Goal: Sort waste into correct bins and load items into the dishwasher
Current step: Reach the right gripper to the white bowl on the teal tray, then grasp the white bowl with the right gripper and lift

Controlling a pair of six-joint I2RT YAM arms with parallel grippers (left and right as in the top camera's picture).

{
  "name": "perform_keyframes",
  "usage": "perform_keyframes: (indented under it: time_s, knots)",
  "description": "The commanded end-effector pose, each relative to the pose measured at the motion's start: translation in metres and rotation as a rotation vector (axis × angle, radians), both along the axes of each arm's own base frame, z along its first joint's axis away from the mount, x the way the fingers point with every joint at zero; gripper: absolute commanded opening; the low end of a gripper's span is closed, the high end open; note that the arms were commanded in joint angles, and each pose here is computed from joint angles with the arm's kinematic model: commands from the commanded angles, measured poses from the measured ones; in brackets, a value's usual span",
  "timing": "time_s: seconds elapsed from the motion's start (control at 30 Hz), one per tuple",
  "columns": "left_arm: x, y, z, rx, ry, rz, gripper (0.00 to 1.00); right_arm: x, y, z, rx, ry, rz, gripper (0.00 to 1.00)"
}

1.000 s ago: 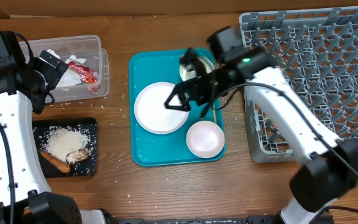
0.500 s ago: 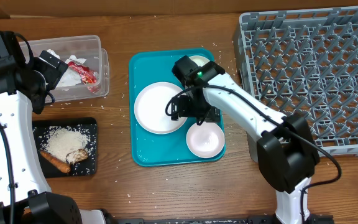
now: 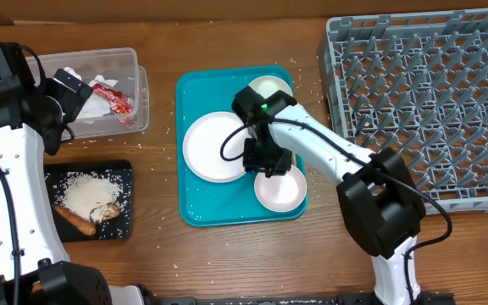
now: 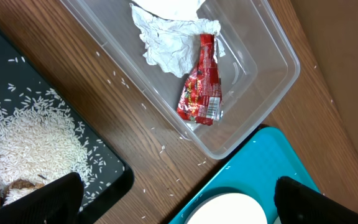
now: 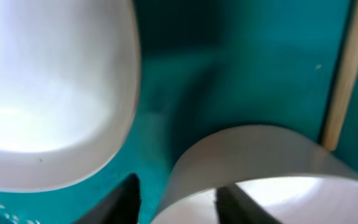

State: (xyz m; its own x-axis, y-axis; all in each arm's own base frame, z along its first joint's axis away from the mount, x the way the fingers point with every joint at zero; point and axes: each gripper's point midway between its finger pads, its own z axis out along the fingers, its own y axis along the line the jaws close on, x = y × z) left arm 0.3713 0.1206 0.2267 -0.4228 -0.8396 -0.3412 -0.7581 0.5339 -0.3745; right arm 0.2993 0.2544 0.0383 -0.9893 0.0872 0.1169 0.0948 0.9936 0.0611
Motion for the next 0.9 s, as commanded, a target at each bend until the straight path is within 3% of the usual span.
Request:
perform_keyframes:
  time_s: [0.0,0.03,0.1,0.43,0.63,0.87]
  knots:
    - [0.001,0.002,0.012,0.014,-0.030,0.009,1.00,-0.006,0.009,0.000,0.022,0.017,-0.006,0.27]
    - [0.001,0.001,0.012,0.014,-0.029,0.009,1.00,-0.007,0.012,0.001,0.037,0.024,-0.007,0.23]
    - [0.001,0.001,0.012,0.014,-0.029,0.009,1.00,-0.008,0.015,0.006,0.053,0.033,-0.007,0.04]
    - [0.001,0.002,0.012,0.014,-0.030,0.009,1.00,0.029,-0.002,0.087,0.119,-0.064,0.065,0.04]
    - [0.001,0.002,0.012,0.014,-0.030,0.009,1.00,0.089,-0.060,0.169,0.214,-0.277,0.085,0.04]
    - [0.001,0.001,0.012,0.014,-0.029,0.009,1.00,0.153,-0.135,0.232,0.661,-0.550,0.186,0.04]
